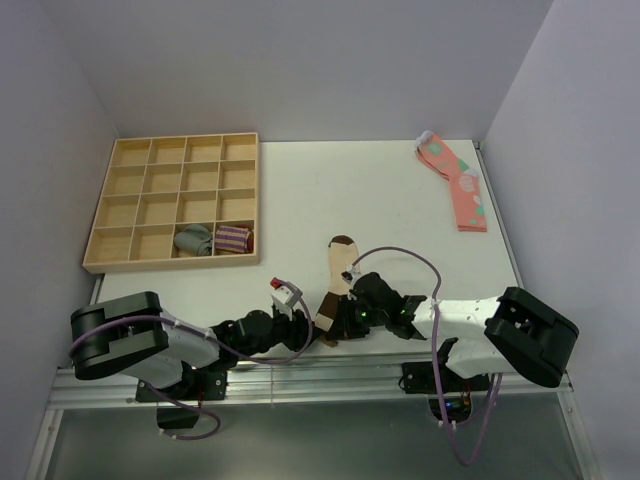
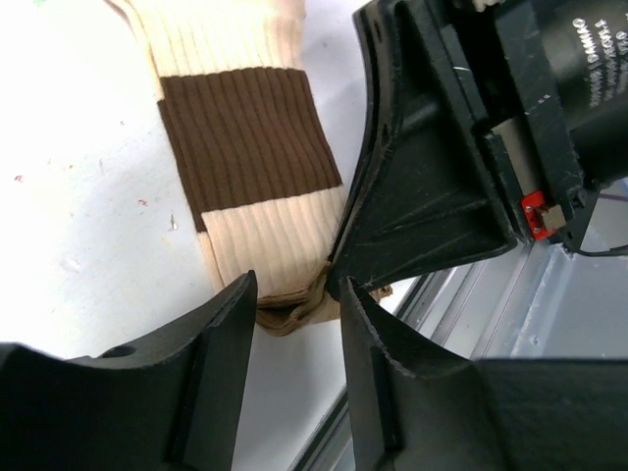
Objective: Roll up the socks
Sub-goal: Roll the sock at the center of the board.
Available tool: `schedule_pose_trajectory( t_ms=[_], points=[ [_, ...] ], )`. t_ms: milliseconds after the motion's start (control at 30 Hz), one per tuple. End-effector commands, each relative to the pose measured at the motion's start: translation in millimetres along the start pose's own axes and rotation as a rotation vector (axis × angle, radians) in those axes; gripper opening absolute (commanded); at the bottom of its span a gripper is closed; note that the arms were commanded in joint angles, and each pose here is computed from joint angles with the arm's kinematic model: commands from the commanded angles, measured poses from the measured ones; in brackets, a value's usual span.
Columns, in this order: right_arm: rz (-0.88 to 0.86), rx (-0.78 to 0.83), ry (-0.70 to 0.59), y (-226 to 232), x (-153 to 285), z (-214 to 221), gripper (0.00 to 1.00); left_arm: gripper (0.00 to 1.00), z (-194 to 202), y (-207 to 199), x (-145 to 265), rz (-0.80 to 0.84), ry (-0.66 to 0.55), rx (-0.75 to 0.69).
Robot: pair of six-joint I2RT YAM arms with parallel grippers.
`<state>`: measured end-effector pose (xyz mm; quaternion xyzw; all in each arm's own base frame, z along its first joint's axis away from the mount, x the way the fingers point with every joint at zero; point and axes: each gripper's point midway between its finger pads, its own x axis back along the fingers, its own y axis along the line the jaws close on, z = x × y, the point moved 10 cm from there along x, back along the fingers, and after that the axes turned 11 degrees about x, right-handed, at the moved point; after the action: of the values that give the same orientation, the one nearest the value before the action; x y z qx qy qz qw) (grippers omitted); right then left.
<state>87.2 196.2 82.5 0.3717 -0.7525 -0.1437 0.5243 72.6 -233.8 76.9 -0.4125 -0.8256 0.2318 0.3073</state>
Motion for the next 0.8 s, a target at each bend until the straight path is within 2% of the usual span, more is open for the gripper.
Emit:
schedule_pose_trajectory(
  t_ms=[0, 300, 767],
  points=[
    [0.072, 0.0, 0.059, -13.3, 2.4, 10.8, 0.15, 0.44, -14.0, -18.5, -8.3, 0.1, -0.055, -0.046],
    [0.076, -0.011, 0.061, -19.0, 4.3, 12.5, 0.15, 0.43, -12.0, -19.9, -16.4, 0.102, -0.004, -0.101],
    [0.078, -0.015, 0.051, -22.1, 7.1, 11.3, 0.14, 0.43, -5.3, -8.7, -17.9, 0.032, 0.003, -0.096]
  ],
)
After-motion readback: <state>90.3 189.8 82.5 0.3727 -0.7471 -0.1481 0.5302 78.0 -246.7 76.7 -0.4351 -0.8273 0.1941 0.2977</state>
